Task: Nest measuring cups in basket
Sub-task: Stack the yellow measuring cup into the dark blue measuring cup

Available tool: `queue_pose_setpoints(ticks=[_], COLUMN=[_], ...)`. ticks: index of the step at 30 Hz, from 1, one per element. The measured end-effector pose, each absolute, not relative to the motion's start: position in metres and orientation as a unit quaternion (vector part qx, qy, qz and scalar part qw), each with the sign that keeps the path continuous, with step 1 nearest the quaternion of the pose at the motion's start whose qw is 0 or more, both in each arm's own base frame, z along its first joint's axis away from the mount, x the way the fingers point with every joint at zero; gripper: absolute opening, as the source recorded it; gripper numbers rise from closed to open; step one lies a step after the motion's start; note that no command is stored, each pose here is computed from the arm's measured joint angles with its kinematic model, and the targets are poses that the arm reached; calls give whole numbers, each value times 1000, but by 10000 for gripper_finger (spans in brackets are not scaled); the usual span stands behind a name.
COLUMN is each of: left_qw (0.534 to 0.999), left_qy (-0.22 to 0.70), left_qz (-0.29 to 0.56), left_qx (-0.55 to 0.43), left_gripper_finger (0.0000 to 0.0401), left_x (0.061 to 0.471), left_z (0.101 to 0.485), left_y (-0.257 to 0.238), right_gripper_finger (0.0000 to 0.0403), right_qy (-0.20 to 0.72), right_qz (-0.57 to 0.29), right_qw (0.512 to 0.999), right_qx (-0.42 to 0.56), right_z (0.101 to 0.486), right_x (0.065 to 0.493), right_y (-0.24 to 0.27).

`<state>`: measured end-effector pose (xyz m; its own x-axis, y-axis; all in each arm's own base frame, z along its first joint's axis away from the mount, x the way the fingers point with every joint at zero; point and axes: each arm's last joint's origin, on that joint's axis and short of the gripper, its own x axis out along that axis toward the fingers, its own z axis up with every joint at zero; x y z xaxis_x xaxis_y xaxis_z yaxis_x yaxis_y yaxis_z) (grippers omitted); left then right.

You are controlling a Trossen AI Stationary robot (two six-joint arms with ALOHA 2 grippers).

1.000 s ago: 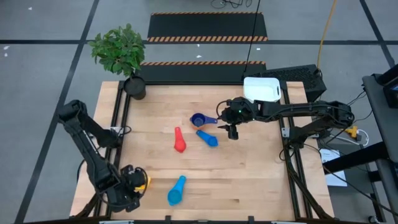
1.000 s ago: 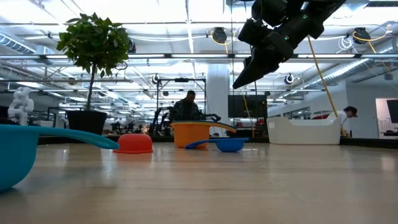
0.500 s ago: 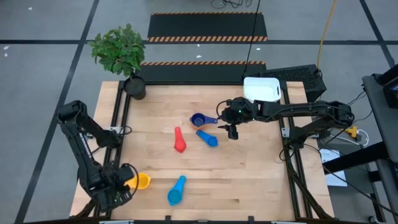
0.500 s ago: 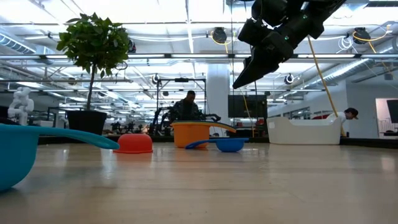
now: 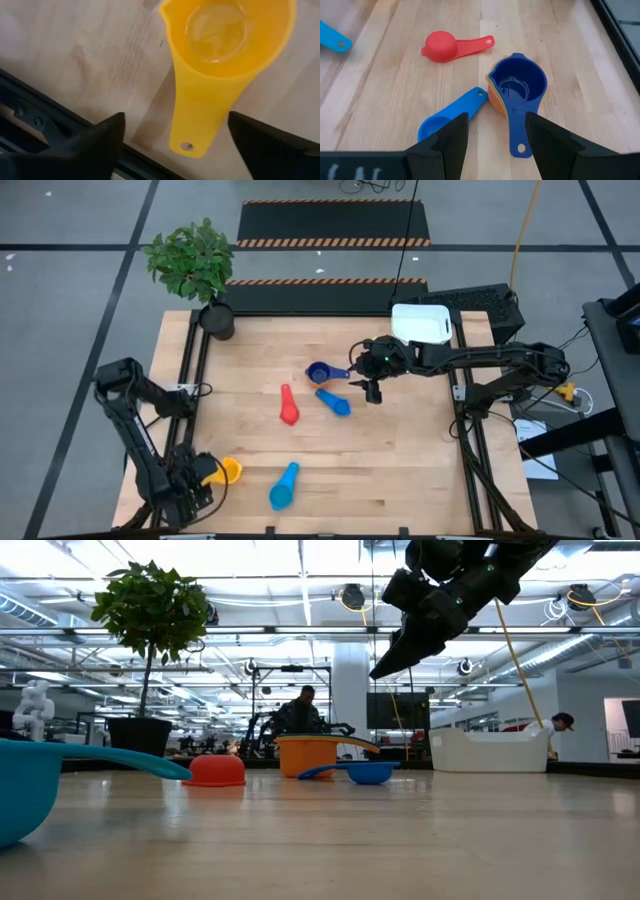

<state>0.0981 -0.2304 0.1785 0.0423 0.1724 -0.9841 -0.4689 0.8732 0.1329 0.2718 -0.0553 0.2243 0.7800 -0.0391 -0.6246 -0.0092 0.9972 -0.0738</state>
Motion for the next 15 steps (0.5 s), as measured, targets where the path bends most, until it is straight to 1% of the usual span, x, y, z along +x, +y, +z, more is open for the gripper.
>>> queue_pose_setpoints(ticks=[3, 6, 10, 15], left_qw=[713, 712, 710, 713], left_qy=[660, 666, 668, 663], left_qz=[222, 215, 218, 226], left_qx=[-89, -61, -44, -34], left_gripper_finger=[391, 397, 385, 351], left_x=[99, 99, 100, 101], left_z=[172, 166, 159, 154], left_y=[-232, -234, -235, -236], right_gripper_finger=[189, 189, 189, 189], right_qy=[322, 312, 310, 301], right_qz=[-9, -8, -7, -11], right_qw=[946, 949, 949, 953], right_qx=[-39, -46, -50, -43], right_z=[220, 216, 215, 217], right_x=[271, 270, 270, 271], right_y=[-55, -55, -55, -55])
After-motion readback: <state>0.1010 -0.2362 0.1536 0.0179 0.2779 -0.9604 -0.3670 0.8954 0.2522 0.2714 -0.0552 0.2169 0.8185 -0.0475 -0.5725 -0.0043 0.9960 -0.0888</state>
